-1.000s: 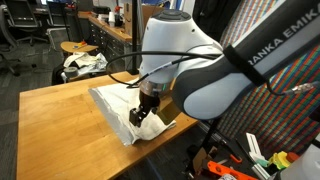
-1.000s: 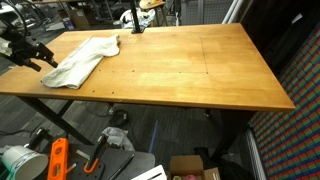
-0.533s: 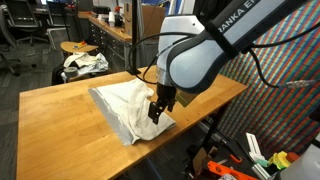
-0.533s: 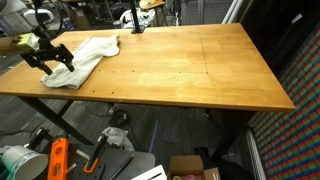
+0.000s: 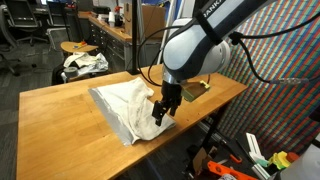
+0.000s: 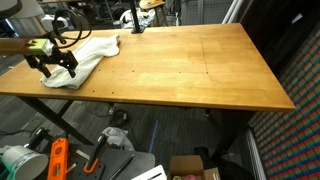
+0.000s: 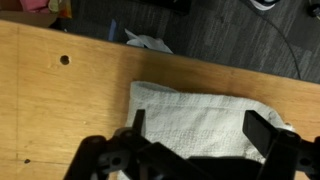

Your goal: Fold the cloth

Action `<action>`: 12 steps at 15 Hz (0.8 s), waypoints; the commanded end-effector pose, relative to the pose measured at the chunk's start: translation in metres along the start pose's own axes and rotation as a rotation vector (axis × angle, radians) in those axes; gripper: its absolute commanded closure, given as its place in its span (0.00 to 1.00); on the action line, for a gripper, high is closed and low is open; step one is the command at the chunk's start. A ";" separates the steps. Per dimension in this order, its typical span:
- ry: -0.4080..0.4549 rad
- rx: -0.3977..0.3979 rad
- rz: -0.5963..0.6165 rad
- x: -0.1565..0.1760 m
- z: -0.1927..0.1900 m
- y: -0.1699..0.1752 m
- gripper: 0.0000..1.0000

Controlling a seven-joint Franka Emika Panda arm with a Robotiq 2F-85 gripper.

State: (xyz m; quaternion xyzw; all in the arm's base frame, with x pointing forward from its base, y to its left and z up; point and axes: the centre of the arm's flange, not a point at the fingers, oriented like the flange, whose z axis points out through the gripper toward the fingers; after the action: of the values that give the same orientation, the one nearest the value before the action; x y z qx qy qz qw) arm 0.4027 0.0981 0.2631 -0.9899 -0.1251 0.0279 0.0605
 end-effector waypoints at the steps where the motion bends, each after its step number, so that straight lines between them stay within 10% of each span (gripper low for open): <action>1: 0.018 0.065 0.010 0.008 0.005 0.010 0.00; 12: -0.003 0.085 0.060 0.014 0.037 0.029 0.00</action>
State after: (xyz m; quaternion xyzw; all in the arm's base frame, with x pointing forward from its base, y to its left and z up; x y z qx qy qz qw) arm 0.4061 0.0857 0.2280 -0.9890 -0.1010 0.0506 0.0953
